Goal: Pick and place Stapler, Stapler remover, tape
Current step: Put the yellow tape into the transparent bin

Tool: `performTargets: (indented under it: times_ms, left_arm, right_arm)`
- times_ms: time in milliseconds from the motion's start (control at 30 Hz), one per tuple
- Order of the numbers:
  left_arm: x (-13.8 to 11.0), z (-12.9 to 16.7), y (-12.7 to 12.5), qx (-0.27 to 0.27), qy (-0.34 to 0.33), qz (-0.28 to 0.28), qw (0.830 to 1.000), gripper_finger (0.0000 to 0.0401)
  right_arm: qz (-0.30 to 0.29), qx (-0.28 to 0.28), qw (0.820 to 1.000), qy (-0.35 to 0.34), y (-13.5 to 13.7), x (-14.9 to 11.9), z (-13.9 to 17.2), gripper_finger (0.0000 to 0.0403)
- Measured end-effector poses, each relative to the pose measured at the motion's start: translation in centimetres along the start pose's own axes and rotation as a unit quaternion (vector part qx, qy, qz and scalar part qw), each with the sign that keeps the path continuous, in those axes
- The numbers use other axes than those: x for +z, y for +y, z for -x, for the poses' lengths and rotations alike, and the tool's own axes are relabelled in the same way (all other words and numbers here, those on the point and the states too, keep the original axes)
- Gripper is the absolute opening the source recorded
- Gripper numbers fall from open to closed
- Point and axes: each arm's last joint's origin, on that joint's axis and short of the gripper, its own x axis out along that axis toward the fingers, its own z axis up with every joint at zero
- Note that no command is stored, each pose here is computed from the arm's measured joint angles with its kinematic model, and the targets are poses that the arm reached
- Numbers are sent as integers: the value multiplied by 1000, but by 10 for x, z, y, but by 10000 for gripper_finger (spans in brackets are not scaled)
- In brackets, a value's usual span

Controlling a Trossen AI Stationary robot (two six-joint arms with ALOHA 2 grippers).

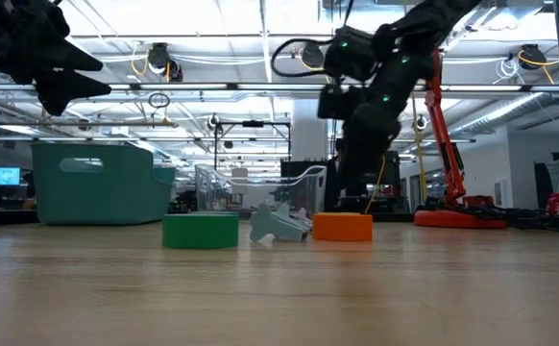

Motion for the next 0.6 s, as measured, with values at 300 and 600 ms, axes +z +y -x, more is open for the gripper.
performTargets:
  times_ms: [300, 600]
  left_arm:
    - [0, 0, 0, 0, 2, 0, 1000, 216]
    - [0, 0, 0, 0, 1, -2, 1000, 216]
  right_arm:
    - [27, -21, 997, 66, -11, 13, -10, 199]
    - [31, 8, 998, 62, -5, 13, -11, 199]
